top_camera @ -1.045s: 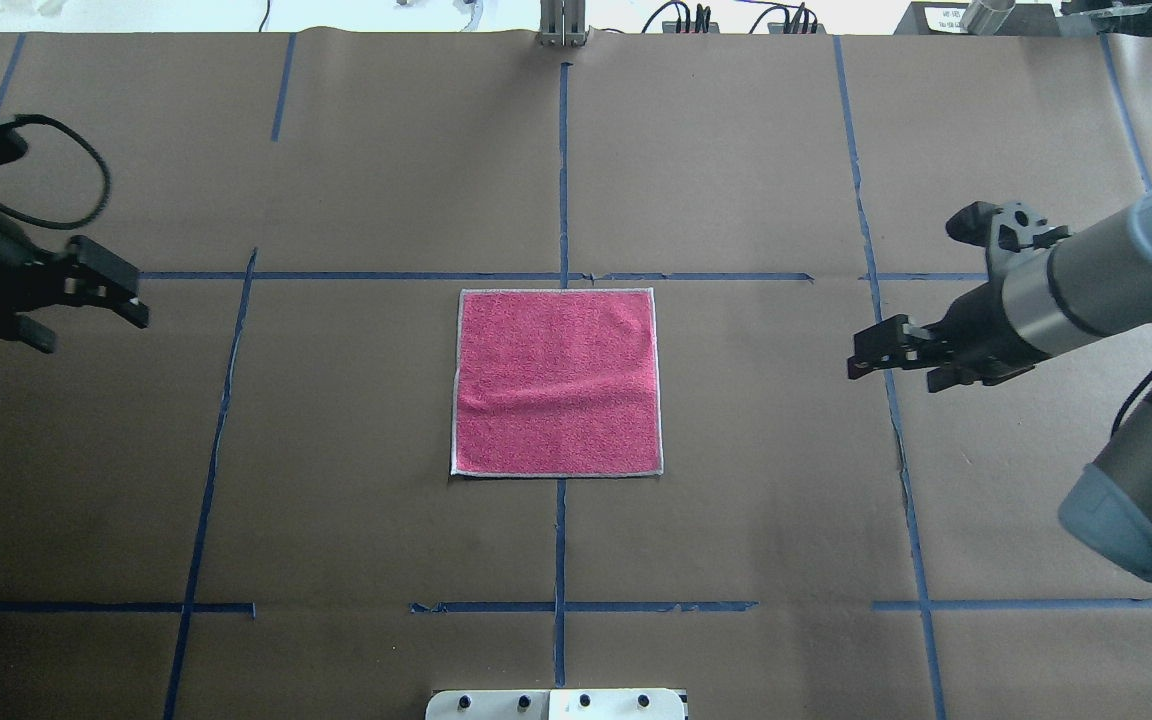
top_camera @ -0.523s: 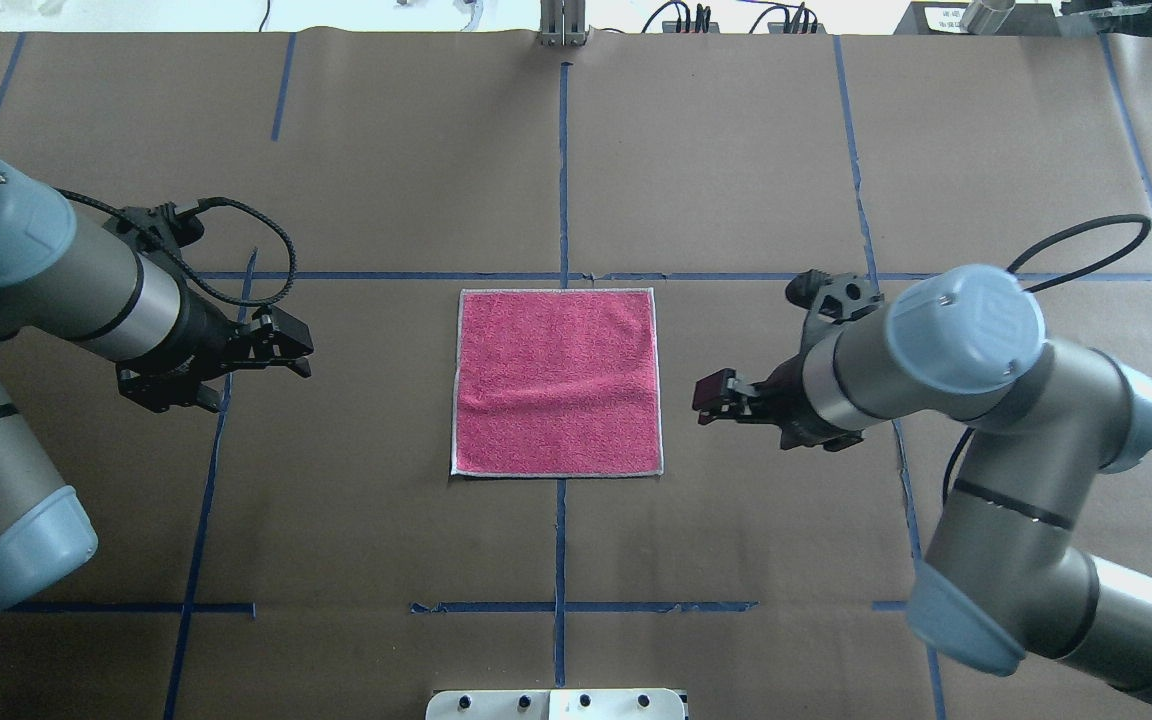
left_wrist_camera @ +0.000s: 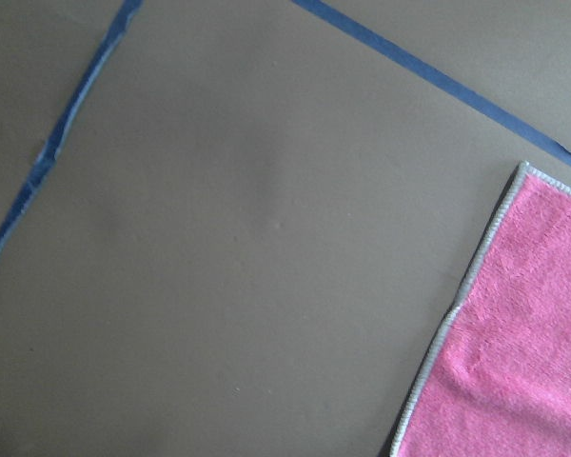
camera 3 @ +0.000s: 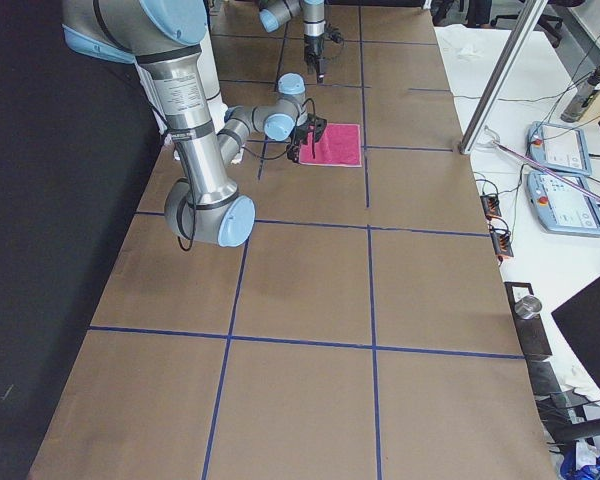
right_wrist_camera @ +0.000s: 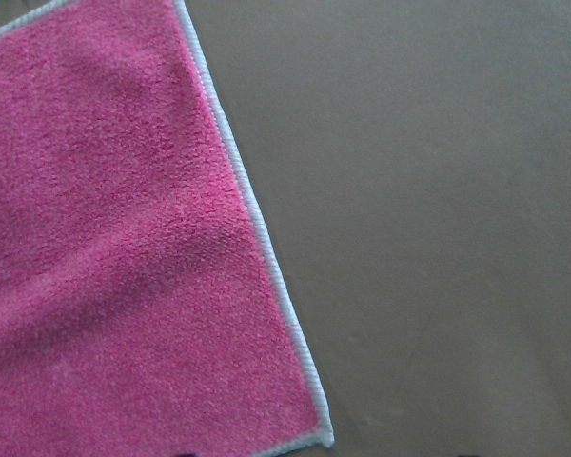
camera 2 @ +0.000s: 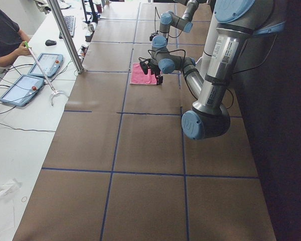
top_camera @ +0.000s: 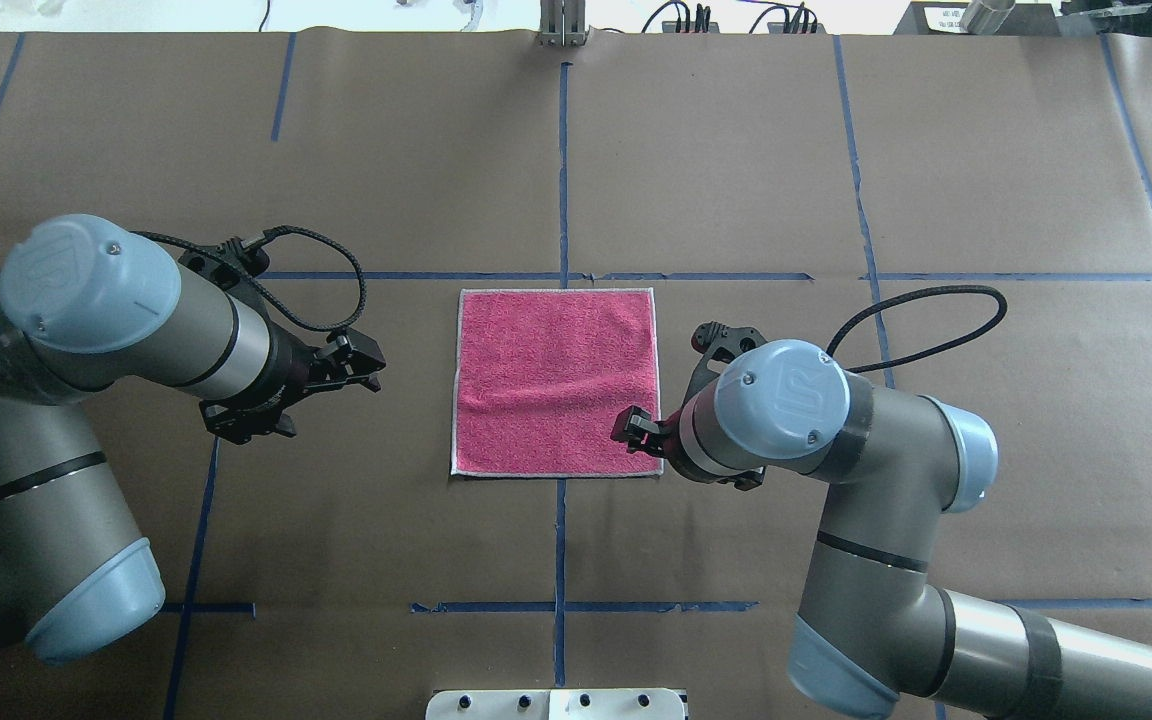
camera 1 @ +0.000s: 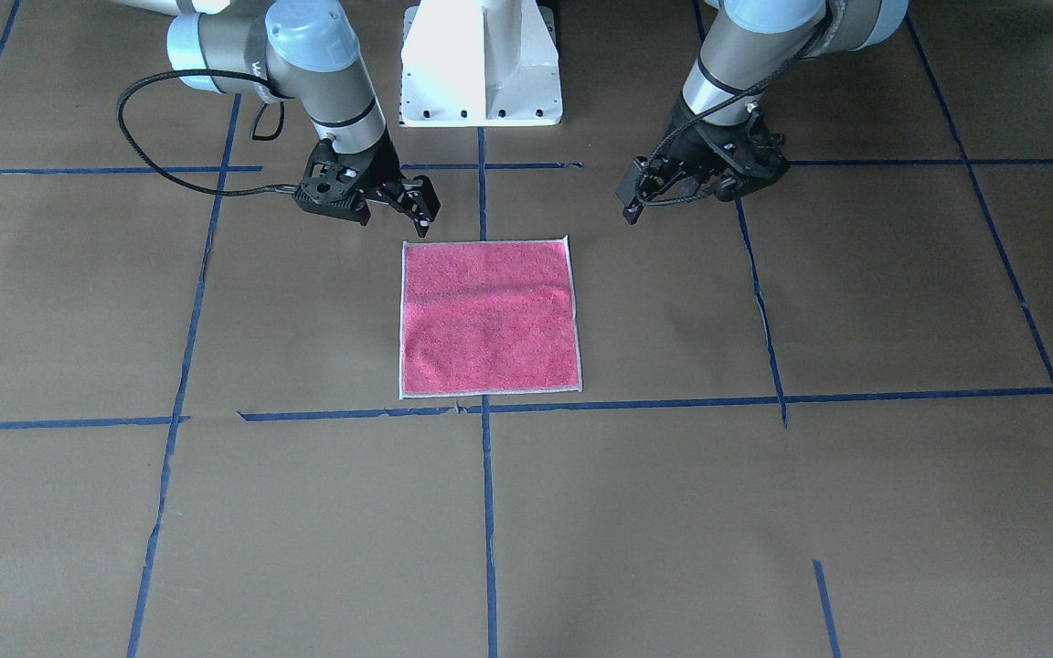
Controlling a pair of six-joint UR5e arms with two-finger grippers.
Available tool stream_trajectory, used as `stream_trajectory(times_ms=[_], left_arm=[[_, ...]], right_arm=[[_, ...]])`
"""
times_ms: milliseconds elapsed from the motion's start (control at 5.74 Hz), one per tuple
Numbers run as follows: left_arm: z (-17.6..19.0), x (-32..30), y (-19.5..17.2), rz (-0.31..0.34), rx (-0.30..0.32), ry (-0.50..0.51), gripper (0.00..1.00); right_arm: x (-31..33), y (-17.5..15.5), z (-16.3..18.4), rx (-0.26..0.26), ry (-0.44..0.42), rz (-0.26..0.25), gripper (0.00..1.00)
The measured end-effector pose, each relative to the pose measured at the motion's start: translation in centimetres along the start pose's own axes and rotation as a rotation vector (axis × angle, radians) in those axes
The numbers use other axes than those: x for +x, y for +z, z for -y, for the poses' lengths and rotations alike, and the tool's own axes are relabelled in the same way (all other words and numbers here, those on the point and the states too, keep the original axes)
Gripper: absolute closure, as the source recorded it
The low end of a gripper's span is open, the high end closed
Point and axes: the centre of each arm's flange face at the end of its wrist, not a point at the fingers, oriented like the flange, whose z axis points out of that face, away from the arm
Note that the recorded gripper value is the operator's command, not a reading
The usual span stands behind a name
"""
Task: Fold towel twice with both arms
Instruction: 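Move both grippers in toward the towel's two nearer corners, then lower both grippers onto the towel's nearer corners and close them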
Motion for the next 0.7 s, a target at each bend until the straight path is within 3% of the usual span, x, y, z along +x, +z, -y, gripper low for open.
stream_trajectory(times_ms=[697], left_arm=[[-0.7, 0.3, 0.2, -0.003, -0.003, 0.002, 0.0]], right_arm=[[-0.9, 3.0, 0.0, 0.007, 0.036, -0.054, 0.26]])
